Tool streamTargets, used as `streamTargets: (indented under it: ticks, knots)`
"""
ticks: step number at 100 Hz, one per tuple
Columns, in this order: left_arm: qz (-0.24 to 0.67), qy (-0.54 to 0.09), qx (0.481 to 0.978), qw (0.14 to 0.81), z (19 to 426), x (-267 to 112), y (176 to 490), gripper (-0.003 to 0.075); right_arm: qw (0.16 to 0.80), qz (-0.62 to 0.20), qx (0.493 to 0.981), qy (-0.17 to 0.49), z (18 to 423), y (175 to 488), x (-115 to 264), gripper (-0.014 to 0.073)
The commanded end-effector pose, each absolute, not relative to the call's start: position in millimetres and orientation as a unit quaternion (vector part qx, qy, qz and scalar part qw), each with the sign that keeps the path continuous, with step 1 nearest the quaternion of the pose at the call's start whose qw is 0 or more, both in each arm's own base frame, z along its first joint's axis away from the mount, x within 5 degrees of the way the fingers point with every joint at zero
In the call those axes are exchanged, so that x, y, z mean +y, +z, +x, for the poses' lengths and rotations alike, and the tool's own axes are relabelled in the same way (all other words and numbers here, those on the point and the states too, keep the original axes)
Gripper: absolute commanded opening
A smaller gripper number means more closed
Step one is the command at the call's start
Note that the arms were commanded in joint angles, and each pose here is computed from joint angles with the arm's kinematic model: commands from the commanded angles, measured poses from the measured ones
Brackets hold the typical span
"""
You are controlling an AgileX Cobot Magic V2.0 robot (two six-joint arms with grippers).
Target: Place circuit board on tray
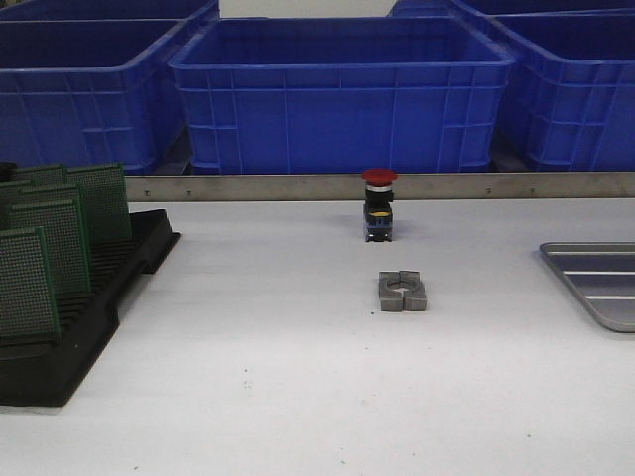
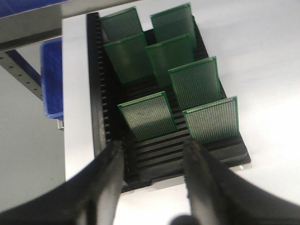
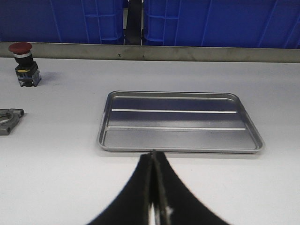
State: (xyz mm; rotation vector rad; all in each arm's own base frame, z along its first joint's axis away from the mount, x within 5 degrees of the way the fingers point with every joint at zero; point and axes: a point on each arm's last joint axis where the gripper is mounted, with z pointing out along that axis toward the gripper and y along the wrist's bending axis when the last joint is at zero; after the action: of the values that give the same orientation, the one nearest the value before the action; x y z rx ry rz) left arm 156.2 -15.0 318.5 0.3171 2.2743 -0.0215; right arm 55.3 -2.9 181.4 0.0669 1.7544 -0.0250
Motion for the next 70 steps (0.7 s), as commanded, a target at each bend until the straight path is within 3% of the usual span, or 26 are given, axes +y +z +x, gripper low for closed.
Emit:
streamTargets:
  ticks: [1,18,40,70]
  knots:
    - [0.167,-0.012,0.886,0.432,176.0,-19.9,333.6,0.043,0.677,0.025,0.735,-0.018,54.7,189.9,-3.2,-0.0061]
    - [0.301,-0.03,0.863,0.404,204.4,-33.2,331.0,0.0428,0.677,0.025,0.735,-0.018,54.7,189.9,-3.2,-0.0061]
    - [0.543,-0.027,0.759,0.359,230.0,-48.3,313.8,0.0428,0.677,0.025,0.735,-0.018,54.7,189.9,-3.2,-0.0061]
    - [0.604,-0.045,0.737,0.3,256.0,-62.6,274.7,0.0412,0.677,0.025,0.735,-0.018,54.7,189.9,-3.2,-0.0061]
